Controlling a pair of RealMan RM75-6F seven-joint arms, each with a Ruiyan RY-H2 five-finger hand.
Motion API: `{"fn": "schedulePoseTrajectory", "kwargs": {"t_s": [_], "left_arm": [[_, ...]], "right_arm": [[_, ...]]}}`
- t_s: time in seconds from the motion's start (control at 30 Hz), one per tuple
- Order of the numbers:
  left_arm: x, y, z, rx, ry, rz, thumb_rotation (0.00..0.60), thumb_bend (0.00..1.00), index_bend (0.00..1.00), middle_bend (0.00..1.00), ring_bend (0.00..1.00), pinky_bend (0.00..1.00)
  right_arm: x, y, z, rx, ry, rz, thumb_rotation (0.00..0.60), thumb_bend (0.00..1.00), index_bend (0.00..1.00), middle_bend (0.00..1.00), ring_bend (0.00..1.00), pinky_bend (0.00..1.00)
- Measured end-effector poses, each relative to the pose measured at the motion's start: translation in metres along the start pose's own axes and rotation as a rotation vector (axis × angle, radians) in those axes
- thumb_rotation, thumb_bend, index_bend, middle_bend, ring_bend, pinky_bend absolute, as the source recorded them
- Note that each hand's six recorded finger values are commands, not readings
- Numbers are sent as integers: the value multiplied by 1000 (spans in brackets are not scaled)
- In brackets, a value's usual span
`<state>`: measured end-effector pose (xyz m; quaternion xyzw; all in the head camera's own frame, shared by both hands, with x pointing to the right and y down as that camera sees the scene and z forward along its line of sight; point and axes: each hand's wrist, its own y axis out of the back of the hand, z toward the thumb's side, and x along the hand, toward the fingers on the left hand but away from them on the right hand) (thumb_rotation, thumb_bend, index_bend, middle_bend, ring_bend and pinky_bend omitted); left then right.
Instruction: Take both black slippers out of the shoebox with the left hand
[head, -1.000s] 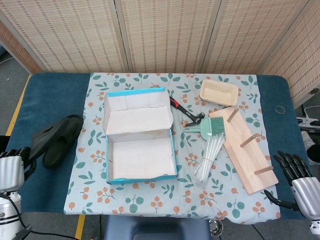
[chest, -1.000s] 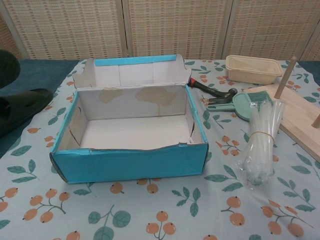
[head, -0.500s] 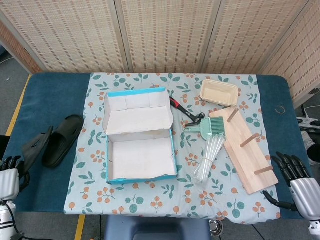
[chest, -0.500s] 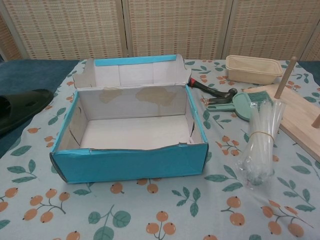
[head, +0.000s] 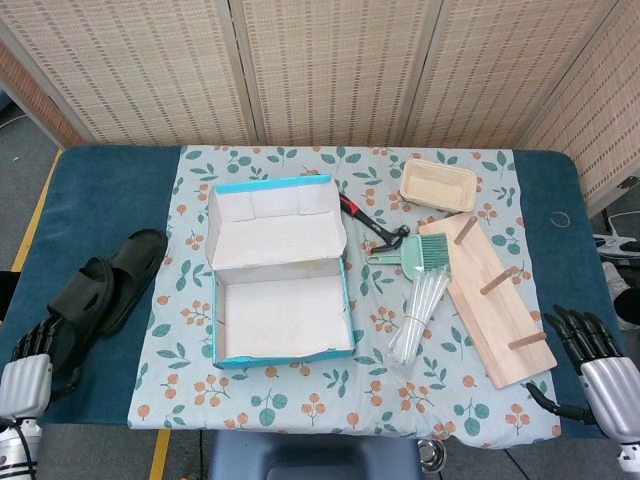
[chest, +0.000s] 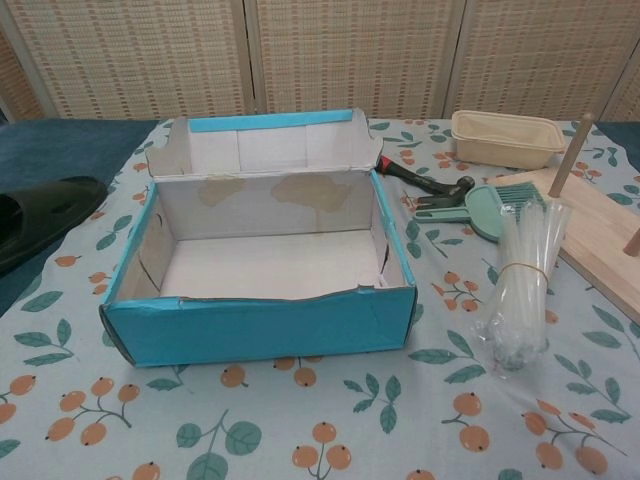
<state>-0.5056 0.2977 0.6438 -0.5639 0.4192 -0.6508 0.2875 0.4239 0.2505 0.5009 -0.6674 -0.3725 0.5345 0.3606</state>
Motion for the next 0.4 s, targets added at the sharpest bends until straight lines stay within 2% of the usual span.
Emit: {"fn": "schedulePoseTrajectory", "kwargs": {"t_s": [0.13, 0.27, 0.4], "left_arm": [[-15, 22, 21, -47, -77, 60, 600, 372, 0, 0, 0, 92], [-40, 51, 52, -71, -222, 133, 600, 381, 0, 0, 0, 83], [-64, 70, 71, -50, -302, 147, 600, 381, 0, 0, 0, 74]], "right_arm": [[0, 2, -1, 11, -9, -16, 345, 207, 0, 0, 0, 0], [1, 3, -1, 35, -20, -39, 345, 207, 0, 0, 0, 0], [2, 3, 0, 51, -30, -48, 344, 207, 0, 0, 0, 0]]}}
